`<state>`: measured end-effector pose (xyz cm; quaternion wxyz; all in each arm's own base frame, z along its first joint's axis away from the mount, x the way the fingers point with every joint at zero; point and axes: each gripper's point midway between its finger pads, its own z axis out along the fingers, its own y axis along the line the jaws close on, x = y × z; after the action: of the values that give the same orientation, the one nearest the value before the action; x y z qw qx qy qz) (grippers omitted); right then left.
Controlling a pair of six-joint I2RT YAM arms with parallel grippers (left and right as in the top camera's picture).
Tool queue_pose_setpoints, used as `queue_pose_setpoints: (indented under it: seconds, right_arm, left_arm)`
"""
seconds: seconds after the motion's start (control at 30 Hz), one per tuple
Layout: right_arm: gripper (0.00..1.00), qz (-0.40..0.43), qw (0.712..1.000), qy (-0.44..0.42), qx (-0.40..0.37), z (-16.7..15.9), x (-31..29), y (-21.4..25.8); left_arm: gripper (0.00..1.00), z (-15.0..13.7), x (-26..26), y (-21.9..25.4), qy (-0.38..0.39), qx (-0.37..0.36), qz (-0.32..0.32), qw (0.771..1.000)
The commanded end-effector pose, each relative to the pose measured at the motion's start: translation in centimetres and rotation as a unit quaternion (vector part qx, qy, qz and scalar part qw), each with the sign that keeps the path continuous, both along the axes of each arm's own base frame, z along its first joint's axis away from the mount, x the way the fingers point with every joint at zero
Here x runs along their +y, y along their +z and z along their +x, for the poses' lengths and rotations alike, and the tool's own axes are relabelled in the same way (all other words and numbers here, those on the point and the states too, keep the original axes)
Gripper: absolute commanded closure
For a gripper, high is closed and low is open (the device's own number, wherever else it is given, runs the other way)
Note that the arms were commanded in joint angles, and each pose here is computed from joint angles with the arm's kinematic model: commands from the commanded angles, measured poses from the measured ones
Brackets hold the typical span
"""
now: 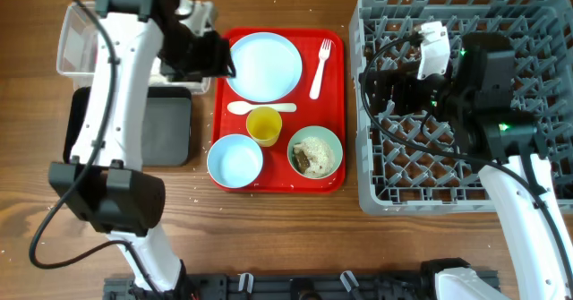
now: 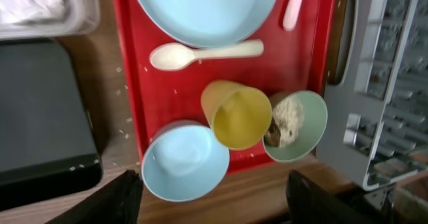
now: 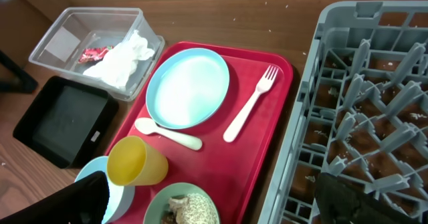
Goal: Sort waste into correct bins and load items into the dishwasher rack
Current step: 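Move the wrapper and tissue over the clear bin and release, then grasp the yellow cup with the left gripper and pass it to the right gripper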
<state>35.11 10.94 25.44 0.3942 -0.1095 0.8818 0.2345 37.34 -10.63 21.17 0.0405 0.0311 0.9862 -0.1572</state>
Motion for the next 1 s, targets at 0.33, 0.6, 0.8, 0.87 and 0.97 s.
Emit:
queue_pose_setpoints:
  seconds: [0.33, 0.6, 0.8, 0.87, 0.97]
  right_arm:
    - [0.0, 0.013, 1.0, 0.005, 0.005, 0.0, 0.4, 0.5]
    - [0.0, 0.013, 1.0, 0.005, 0.005, 0.0, 0.4, 0.5]
    - [0.0, 0.029, 0.999, -0.007, 0.017, -0.1, 0.5, 0.5]
    - [0.0, 0.065, 0.997, 0.035, 0.019, -0.6, 2.1, 1.1]
    - [0.0, 0.124, 0.986, 0.107, 0.039, -0.9, 4.6, 0.7]
  left_arm:
    - [0.63, -4.5, -4.8, -13.9, -0.032, 0.083, 0.068, 0.994]
    - [0.96, -3.2, -5.2, -15.9, -0.033, 0.045, 0.067, 0.996]
    - [0.96, -0.8, -6.5, -12.9, -0.025, 0.007, 0.013, 1.0]
    - [0.96, -0.9, -8.7, -9.5, -0.029, 0.015, -0.098, 0.995]
    - [0.96, -1.7, -11.0, -3.5, -0.073, 0.017, -0.305, 0.95]
